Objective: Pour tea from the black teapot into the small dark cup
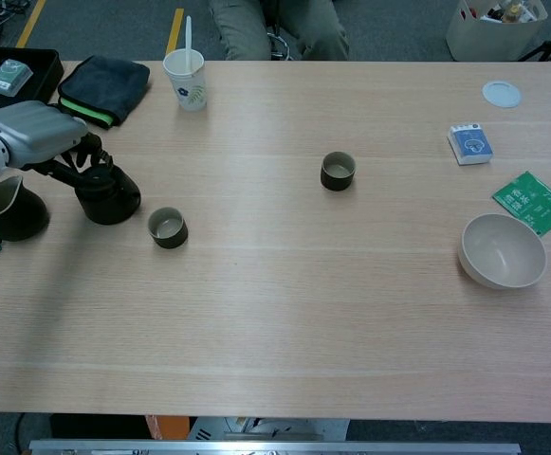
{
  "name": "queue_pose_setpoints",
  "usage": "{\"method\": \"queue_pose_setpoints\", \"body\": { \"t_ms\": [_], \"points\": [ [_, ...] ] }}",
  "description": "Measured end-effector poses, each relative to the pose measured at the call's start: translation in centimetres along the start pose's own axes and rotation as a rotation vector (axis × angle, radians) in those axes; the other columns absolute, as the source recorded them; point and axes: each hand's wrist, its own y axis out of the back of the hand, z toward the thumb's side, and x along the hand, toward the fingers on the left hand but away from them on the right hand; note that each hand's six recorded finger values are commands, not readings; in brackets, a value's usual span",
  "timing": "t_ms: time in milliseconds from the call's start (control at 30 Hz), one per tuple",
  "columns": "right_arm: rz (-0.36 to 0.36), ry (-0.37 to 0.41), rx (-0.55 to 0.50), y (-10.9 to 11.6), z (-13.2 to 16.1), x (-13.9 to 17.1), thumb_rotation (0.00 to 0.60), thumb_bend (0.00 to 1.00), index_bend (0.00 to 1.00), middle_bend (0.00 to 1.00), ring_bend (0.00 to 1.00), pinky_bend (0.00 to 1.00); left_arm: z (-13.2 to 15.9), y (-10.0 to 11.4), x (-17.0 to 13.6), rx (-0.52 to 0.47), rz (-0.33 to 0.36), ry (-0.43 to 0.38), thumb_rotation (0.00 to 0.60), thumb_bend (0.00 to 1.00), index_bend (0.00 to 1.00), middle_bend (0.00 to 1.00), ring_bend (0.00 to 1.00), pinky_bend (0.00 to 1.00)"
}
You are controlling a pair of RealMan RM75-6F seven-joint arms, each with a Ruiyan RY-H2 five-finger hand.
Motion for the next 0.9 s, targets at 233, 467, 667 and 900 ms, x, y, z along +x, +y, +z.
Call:
{"method": "queue_pose_setpoints", "body": {
  "t_ms": [233,467,667,900],
  "points": [
    [0.001,-0.002,-0.002,-0.1,-0.1,0.1,0.600,0.21,0.26,0.30,0.21,0.31,0.6,0.1,-0.2,0.000,-0.001,-0.015,0.111,0.20,0.39,0.45,0.32,0.11],
    [-0.002,-0.008,-0.002,0.0,-0.3,0.1,0.600,0.21,0.26,0.30,0.21,0.31,1.4,0.1,-0.2,-0.005,-0.011,-0.033,0.113,0.20,0.43,0.49,0.36,0.11],
    [-0.006,-0.014,-0.003,0.1,-0.5,0.0,0.600,0.21,0.26,0.30,0.21,0.31,2.1,0.2,0.0,-0.005,-0.021,-0.053,0.114,0.20,0.51,0.59,0.44,0.11],
    [-0.011,-0.017,-0.005,0.2,-0.6,0.0,0.600,0.21,0.26,0.30,0.21,0.31,2.6,0.2,0.3,-0.023,-0.042,-0.067,0.114,0.20,0.60,0.68,0.51,0.11]
  ]
}}
